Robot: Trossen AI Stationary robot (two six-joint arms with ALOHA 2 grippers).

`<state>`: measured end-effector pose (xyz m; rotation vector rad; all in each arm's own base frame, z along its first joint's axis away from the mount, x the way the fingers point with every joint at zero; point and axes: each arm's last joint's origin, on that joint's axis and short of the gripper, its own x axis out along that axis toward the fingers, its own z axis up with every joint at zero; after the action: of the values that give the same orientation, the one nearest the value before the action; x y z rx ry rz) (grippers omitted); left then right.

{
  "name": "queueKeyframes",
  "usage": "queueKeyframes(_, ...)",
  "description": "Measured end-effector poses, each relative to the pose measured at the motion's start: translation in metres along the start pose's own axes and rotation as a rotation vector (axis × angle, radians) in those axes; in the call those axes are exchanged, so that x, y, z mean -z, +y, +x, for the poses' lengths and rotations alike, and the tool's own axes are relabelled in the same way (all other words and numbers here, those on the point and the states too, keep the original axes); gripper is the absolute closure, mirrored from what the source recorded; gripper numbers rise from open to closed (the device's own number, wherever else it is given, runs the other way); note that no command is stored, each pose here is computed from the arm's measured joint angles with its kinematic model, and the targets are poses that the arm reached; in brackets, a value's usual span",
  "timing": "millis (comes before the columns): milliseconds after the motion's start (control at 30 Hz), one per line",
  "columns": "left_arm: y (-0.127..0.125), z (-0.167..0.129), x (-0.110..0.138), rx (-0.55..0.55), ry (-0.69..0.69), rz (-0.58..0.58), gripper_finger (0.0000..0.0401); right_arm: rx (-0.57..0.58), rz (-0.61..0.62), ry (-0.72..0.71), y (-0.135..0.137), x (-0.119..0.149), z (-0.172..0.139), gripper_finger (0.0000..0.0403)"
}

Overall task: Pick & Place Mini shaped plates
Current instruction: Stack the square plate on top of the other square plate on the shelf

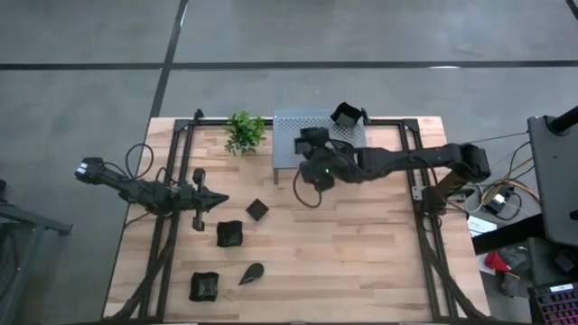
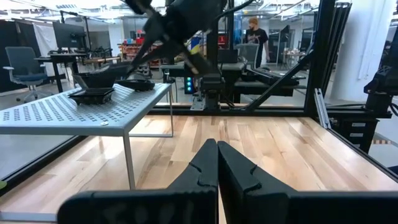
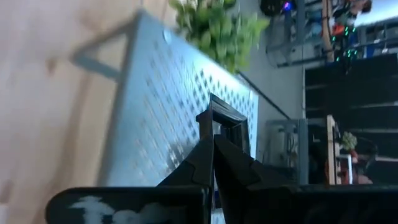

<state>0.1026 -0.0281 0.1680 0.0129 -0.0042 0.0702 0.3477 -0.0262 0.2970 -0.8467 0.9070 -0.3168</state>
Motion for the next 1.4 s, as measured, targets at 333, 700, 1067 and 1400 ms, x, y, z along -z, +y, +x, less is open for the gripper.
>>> queueKeyframes(333, 0.0, 0.0, 0.0, 0.0, 0.0, 0.0, 0.0401, 0.012, -0.099, 0.064, -0.014, 0.022, 0.02, 0.0395)
queueKeyframes(700, 0.0, 0.0, 0.0, 0.0, 0.0, 0.0, 0.0401, -0.002, -0.129, 0.073, -0.026, 0.034, 0.03, 0.0395)
queueKeyframes(1067, 0.0, 0.0, 0.0, 0.0, 0.0, 0.0, 0.0401, -0.044, -0.077, 0.074, -0.03, 0.043, 0.035, 0.0394)
queueKeyframes(1400, 0.0, 0.0, 0.0, 0.0, 0.0, 0.0, 0.0401, -0.05, -0.071, 0.085, -0.031, 0.047, 0.037, 0.0394)
